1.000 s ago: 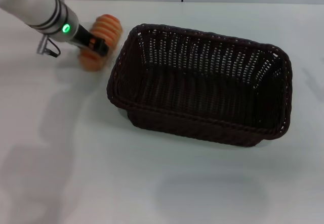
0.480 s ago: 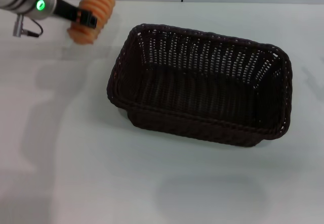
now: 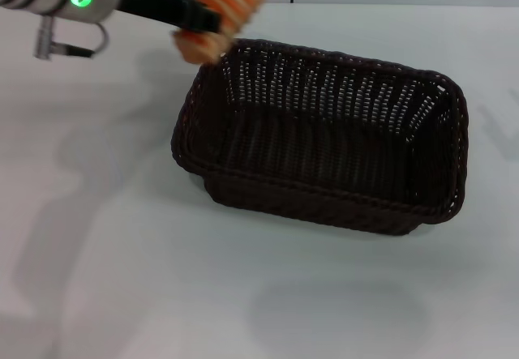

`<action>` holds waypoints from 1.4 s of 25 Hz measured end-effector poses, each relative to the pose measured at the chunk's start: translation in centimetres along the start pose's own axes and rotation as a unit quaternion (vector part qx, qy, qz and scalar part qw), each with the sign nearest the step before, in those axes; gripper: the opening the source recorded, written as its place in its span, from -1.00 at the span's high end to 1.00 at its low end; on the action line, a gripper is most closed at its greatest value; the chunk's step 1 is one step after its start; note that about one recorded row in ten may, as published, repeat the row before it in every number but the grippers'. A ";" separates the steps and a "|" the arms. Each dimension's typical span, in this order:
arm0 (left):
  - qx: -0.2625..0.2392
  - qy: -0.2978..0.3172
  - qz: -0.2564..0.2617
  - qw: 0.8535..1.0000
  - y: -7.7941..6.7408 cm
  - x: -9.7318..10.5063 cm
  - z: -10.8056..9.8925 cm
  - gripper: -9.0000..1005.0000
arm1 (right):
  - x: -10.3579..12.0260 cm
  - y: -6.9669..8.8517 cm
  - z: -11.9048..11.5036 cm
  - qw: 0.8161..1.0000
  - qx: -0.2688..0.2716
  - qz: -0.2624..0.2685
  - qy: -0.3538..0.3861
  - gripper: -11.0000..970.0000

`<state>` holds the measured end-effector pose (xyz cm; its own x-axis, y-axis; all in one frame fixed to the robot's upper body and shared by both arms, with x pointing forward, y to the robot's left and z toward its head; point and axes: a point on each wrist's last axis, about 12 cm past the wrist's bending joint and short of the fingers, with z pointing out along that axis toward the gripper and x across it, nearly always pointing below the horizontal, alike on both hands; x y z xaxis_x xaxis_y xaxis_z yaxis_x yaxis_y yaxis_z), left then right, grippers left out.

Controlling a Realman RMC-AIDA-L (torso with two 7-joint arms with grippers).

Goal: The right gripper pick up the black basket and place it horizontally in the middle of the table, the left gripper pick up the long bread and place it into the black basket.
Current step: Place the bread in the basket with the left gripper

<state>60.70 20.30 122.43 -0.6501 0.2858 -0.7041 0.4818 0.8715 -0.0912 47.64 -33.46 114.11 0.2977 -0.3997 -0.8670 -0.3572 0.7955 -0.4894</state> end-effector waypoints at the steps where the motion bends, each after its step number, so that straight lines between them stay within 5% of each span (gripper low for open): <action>1: 0.033 -0.006 0.011 0.999 -1.8 0.2 -0.2 0.19 | 0.0 0.1 0.0 1.000 -0.001 -0.002 -0.001 -0.22; 8: 0.118 0.009 0.028 0.993 -6.1 1.2 2.0 0.28 | -0.3 0.3 0.3 1.000 -0.007 -0.008 -0.007 -0.22; 20: 0.141 0.019 0.020 0.990 -6.6 2.3 2.6 0.47 | -0.9 0.6 0.6 1.000 -0.013 -0.015 -0.016 -0.22; 32: 0.144 0.015 0.010 0.989 -6.4 2.6 2.5 0.03 | -1.1 0.7 0.5 1.000 -0.015 -0.018 -0.018 -0.22; 35: 0.144 0.015 0.008 0.989 -6.3 2.6 2.5 -0.24 | -1.1 0.7 0.5 1.000 -0.015 -0.018 -0.018 -0.22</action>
<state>57.43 14.52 119.36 -0.6562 0.3141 -0.6861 0.6364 0.7189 -0.2796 47.47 -32.24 114.79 0.3420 -0.4102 -0.8454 -0.3716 0.7673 -0.5226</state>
